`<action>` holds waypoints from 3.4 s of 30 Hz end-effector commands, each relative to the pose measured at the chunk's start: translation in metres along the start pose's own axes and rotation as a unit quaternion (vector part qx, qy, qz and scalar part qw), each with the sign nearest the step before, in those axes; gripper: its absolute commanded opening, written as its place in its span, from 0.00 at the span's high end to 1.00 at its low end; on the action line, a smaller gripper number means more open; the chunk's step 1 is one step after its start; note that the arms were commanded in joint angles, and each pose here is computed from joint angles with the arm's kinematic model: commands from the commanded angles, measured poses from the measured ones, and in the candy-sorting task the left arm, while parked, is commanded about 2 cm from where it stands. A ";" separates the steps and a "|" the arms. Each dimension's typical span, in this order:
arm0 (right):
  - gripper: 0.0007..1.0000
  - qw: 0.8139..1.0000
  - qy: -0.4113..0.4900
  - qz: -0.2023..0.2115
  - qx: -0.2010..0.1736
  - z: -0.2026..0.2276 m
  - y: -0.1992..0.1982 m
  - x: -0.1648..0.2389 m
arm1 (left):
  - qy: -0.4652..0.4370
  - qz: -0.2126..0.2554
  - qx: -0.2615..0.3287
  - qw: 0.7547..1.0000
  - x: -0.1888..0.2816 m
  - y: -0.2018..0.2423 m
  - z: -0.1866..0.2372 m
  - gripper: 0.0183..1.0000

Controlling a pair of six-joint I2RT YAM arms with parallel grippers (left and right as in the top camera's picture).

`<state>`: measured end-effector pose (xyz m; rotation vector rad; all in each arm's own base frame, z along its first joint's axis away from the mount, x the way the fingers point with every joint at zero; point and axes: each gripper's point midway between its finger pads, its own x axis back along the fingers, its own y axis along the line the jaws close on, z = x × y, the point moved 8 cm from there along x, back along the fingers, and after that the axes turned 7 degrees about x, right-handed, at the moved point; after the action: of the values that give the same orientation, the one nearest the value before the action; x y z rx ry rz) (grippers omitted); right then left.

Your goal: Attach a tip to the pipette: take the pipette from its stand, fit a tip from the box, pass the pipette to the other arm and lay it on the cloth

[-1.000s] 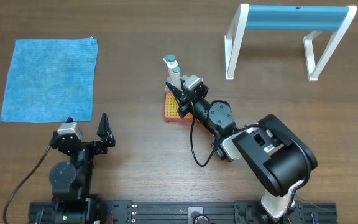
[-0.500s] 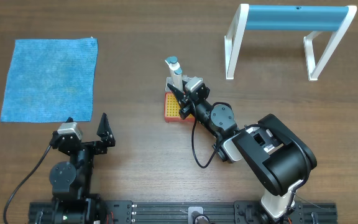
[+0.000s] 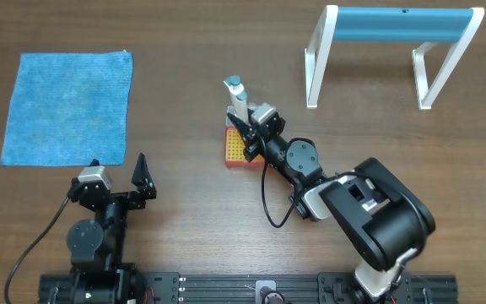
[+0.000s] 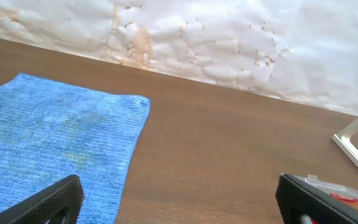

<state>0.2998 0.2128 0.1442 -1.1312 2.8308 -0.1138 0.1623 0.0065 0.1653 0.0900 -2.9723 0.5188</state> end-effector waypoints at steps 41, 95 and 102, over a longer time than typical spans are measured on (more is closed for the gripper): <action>0.92 0.887 0.247 -0.168 -0.354 -0.164 0.017 0.057 | 0.326 0.517 0.292 0.736 -0.067 -0.143 -0.095 0.00; 0.17 0.838 0.337 0.088 -0.421 -0.107 -0.068 0.098 | 0.518 -0.197 -0.091 0.827 -0.292 0.159 -0.146 0.99; 0.17 0.842 0.320 0.089 -0.425 -0.113 -0.060 0.087 | 0.600 -0.178 -0.131 0.769 -0.307 0.188 -0.078 0.99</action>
<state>0.2633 0.1141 0.2583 -1.1036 3.6855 1.0698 0.4577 0.2173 0.1519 0.2052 -1.6937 0.0603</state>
